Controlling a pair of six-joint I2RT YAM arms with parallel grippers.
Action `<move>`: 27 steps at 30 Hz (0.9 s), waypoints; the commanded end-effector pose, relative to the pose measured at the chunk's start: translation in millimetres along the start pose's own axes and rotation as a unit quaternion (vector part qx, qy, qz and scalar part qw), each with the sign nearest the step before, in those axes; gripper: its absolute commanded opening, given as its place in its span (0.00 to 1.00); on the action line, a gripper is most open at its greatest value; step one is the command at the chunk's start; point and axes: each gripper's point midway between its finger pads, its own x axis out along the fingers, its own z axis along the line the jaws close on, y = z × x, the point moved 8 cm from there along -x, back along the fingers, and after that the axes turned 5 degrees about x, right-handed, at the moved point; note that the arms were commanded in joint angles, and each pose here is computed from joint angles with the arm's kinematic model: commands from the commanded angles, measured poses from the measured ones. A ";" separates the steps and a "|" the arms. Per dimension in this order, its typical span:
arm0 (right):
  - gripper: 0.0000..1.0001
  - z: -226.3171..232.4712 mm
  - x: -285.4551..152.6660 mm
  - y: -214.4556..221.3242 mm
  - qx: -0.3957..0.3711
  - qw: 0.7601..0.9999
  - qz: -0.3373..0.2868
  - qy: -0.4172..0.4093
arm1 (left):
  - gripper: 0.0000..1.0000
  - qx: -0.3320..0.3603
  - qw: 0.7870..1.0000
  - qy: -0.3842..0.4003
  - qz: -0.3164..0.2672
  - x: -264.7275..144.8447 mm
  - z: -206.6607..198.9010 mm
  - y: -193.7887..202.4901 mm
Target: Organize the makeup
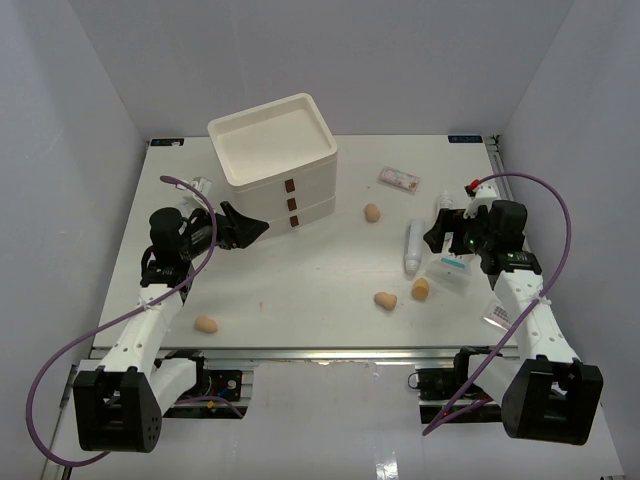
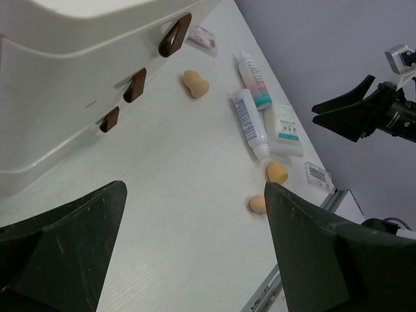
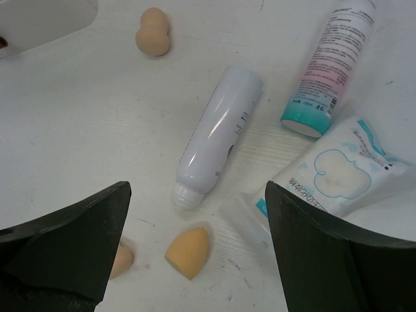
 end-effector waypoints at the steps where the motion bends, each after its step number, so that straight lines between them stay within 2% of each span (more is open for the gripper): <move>1: 0.90 23.2 -6.0 -19.2 -0.068 0.989 -0.033 -0.125 | 0.98 0.023 1.000 0.010 -0.019 -3.0 -8.8 -13.1; 3: 0.90 39.1 -9.2 -18.2 -0.104 0.970 -0.033 -0.218 | 0.98 0.025 0.999 0.008 -0.020 -3.1 -8.6 -13.4; 6: 0.90 66.9 -6.2 -16.5 -0.167 0.926 -0.021 -0.338 | 0.98 0.027 0.999 0.001 -0.021 -3.2 -7.4 -13.8; 10: 0.90 99.1 8.5 -22.1 -0.225 0.898 0.010 -0.379 | 0.98 0.031 0.999 -0.009 -0.024 -3.8 -5.8 -14.1; 13: 0.90 127.4 24.1 -28.9 -0.243 0.888 0.028 -0.390 | 0.98 0.035 0.999 -0.019 -0.026 -4.4 -4.5 -14.8; 17: 0.91 171.5 53.2 -39.8 -0.238 0.901 0.030 -0.362 | 0.98 0.041 0.998 -0.035 -0.031 -5.9 -2.6 -16.6; 23: 0.94 234.2 101.0 -60.2 -0.137 0.953 0.039 -0.265 | 0.98 0.050 0.995 -0.070 -0.042 -9.3 1.1 -19.5; 27: 0.96 267.7 124.8 -63.4 -0.066 0.969 0.044 -0.234 | 0.98 0.053 0.993 -0.091 -0.050 -10.9 3.5 -21.8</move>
